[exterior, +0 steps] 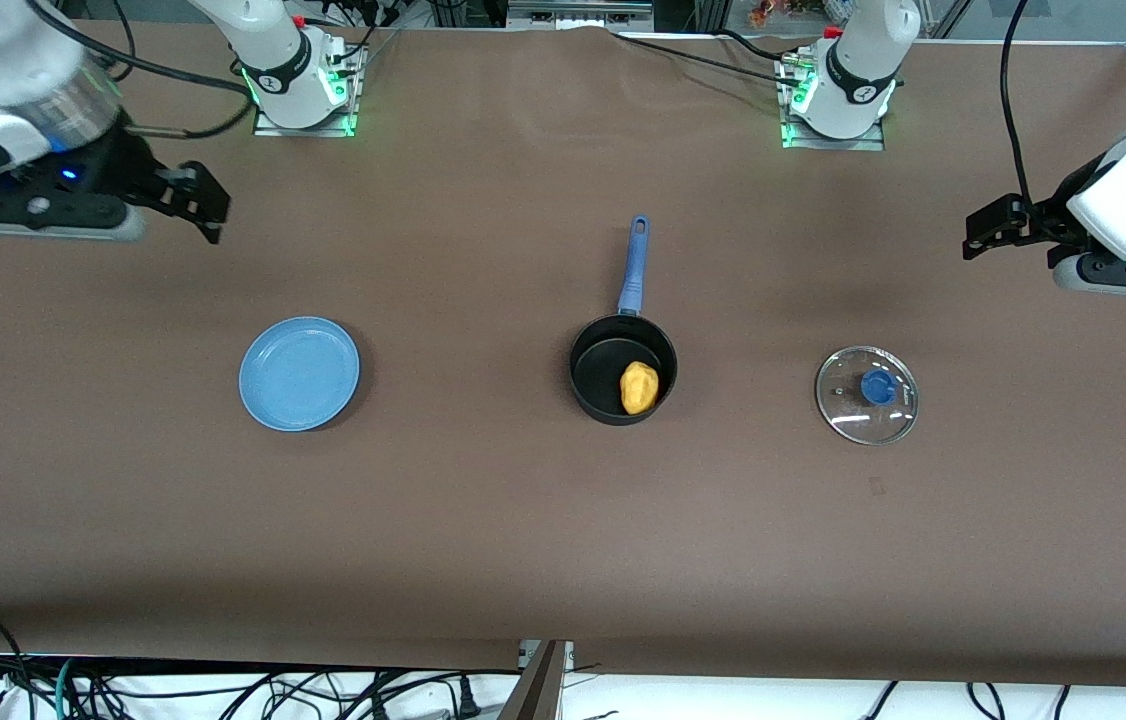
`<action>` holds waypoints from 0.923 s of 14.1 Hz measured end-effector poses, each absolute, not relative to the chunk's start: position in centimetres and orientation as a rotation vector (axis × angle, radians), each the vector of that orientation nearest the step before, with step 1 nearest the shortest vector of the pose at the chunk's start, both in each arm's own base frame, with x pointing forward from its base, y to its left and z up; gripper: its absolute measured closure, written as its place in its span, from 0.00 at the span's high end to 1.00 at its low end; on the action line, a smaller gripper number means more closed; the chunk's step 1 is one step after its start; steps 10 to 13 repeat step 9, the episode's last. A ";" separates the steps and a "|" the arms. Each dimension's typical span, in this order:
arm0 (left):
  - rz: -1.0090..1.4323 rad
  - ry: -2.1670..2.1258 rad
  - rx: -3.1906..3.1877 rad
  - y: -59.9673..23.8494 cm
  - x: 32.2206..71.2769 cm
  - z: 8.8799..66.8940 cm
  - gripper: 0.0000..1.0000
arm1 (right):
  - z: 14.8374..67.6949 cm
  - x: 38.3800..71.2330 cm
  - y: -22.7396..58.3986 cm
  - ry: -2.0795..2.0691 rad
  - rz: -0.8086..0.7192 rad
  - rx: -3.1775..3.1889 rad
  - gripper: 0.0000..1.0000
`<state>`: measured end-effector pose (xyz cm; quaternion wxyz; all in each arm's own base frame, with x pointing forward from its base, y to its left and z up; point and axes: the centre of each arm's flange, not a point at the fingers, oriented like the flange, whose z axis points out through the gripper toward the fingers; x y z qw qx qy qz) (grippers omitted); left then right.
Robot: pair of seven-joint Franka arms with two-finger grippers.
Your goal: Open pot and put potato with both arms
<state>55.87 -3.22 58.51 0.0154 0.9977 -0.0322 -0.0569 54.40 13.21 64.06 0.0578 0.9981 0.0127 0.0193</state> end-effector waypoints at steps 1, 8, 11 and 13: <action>-0.177 -0.101 3.104 -3.2 55.9 58.5 1.00 | 63.8 54.6 11.6 0.062 0.030 3.030 1.00; -0.178 -0.102 3.104 -3.3 55.9 58.5 1.00 | 62.0 55.5 6.7 0.084 -0.071 3.077 1.00; -0.178 -0.103 3.104 -3.3 55.9 58.5 1.00 | 62.0 55.5 6.7 0.084 -0.075 3.077 1.00; -0.178 -0.103 3.104 -3.3 55.9 58.5 1.00 | 62.0 55.5 6.7 0.084 -0.075 3.077 1.00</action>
